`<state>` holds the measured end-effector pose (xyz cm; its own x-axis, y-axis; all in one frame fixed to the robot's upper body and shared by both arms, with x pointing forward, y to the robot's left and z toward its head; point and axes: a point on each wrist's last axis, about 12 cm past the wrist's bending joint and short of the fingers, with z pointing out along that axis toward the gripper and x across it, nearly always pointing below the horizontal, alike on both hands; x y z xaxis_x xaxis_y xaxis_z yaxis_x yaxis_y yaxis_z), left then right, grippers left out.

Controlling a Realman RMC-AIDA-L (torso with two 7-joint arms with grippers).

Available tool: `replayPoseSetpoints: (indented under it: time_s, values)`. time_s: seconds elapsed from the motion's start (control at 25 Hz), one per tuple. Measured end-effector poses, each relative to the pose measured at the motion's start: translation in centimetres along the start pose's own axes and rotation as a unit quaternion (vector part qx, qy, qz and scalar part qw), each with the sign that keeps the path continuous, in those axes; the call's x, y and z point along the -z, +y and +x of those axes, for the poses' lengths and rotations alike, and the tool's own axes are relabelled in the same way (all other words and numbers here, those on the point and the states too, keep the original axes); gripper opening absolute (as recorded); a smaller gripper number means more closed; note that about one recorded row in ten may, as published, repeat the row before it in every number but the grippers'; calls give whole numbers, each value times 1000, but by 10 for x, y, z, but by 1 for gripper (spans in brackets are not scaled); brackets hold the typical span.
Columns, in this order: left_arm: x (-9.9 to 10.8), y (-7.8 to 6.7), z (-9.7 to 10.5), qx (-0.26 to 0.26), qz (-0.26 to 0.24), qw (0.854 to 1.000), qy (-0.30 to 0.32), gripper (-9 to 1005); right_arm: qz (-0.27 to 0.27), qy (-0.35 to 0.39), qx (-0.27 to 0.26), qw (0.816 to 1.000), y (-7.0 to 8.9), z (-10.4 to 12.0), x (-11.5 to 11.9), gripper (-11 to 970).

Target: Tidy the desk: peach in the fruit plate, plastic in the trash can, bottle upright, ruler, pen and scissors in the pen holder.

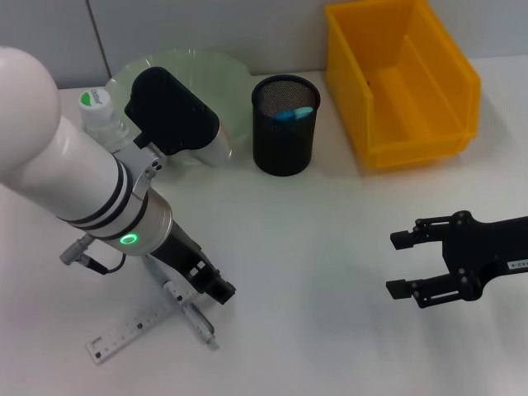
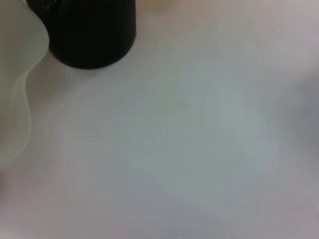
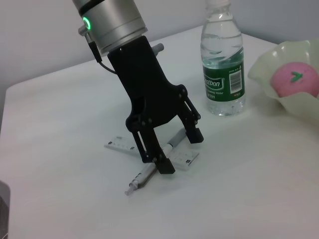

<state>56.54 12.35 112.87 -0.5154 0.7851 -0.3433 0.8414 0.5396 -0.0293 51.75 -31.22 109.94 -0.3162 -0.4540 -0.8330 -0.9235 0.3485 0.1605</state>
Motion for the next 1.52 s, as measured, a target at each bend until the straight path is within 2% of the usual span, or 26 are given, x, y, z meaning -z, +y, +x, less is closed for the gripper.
replayPoseSetpoints:
  time_s: [0.84,1.28,1.52]
  values:
    - [-6,0,3,-4,3,1000,15,835,2,-1,-1,1000,1,2,-1,776]
    - [-6,0,3,-10,3,1000,17,680,2,-4,-3,1000,2,2,-3,777]
    - [-7,1,4,-10,3,1000,18,675,1,-6,-2,1000,2,2,-4,776]
